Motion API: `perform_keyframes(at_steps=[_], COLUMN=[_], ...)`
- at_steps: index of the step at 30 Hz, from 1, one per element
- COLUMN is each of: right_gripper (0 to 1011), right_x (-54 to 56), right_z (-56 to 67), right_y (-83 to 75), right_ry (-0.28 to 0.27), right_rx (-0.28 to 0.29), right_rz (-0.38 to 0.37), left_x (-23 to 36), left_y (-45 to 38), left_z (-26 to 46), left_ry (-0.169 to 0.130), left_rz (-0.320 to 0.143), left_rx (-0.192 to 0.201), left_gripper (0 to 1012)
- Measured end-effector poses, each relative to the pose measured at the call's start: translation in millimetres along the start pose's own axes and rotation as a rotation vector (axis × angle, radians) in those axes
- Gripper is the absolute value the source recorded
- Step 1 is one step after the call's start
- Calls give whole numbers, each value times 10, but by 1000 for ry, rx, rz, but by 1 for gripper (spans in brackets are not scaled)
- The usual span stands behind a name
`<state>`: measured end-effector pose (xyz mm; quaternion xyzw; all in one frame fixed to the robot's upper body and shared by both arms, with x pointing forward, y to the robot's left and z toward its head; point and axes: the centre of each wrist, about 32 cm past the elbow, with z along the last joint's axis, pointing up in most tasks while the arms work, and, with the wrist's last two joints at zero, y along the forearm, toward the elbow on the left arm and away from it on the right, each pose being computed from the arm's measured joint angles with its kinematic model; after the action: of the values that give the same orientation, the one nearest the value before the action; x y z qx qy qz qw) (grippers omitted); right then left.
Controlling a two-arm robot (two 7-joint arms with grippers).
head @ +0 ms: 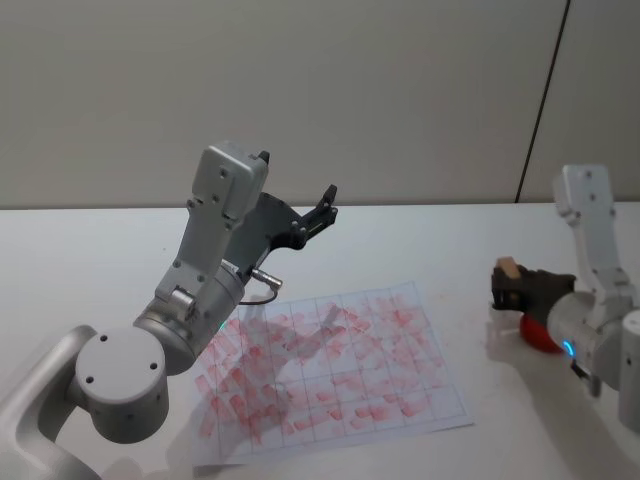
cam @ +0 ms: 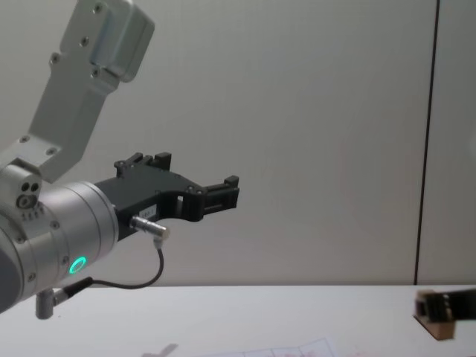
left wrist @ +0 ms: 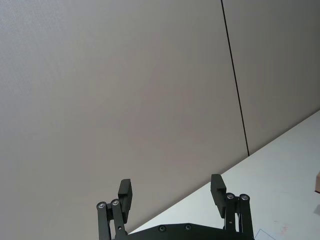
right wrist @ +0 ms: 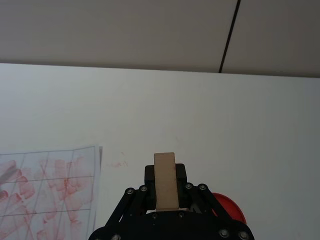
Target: Use the one hand to pick up the stamp and affix it onto the A4 paper.
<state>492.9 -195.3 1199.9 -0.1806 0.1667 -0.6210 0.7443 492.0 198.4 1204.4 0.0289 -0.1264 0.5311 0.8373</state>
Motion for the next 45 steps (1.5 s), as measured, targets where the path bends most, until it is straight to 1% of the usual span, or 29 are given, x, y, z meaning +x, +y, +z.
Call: perform_keyframes(at_steps=[6, 14, 24, 30, 33, 35, 37, 38, 39, 40, 41, 44, 45], right_gripper=[219, 219, 219, 222, 317, 357, 437, 449, 503, 523, 584, 642, 684], right_x=[92, 178, 233, 244, 247, 248, 247, 245, 243, 241, 238, 232, 231], right_z=[-94, -182, -238, -254, -259, -265, -267, -264, -261, -258, -251, -236, -234], right_y=[-8, 12, 40, 44, 44, 43, 40, 35, 31, 27, 18, 0, -4], right_ry=[4, 6, 6, 5, 3, 1, 0, -2, -3, -4, -7, -12, -13], right_rx=[-25, -52, -69, -73, -73, -72, -69, -64, -61, -59, -51, -36, -32], right_rz=[-22, -40, -51, -53, -53, -53, -53, -53, -53, -53, -53, -54, -55], left_x=[0, 0, 0, 0, 0, 0, 0, 0, 0, 0, 0, 0, 0], left_y=[0, 0, 0, 0, 0, 0, 0, 0, 0, 0, 0, 0, 0], left_z=[0, 0, 0, 0, 0, 0, 0, 0, 0, 0, 0, 0, 0], left_ry=[0, 0, 0, 0, 0, 0, 0, 0, 0, 0, 0, 0, 0], left_rz=[0, 0, 0, 0, 0, 0, 0, 0, 0, 0, 0, 0, 0], left_rx=[0, 0, 0, 0, 0, 0, 0, 0, 0, 0, 0, 0, 0], left_gripper=[1001, 1001, 1001, 1001, 1001, 1001, 1001, 1001, 1001, 1001, 1001, 1001, 1001])
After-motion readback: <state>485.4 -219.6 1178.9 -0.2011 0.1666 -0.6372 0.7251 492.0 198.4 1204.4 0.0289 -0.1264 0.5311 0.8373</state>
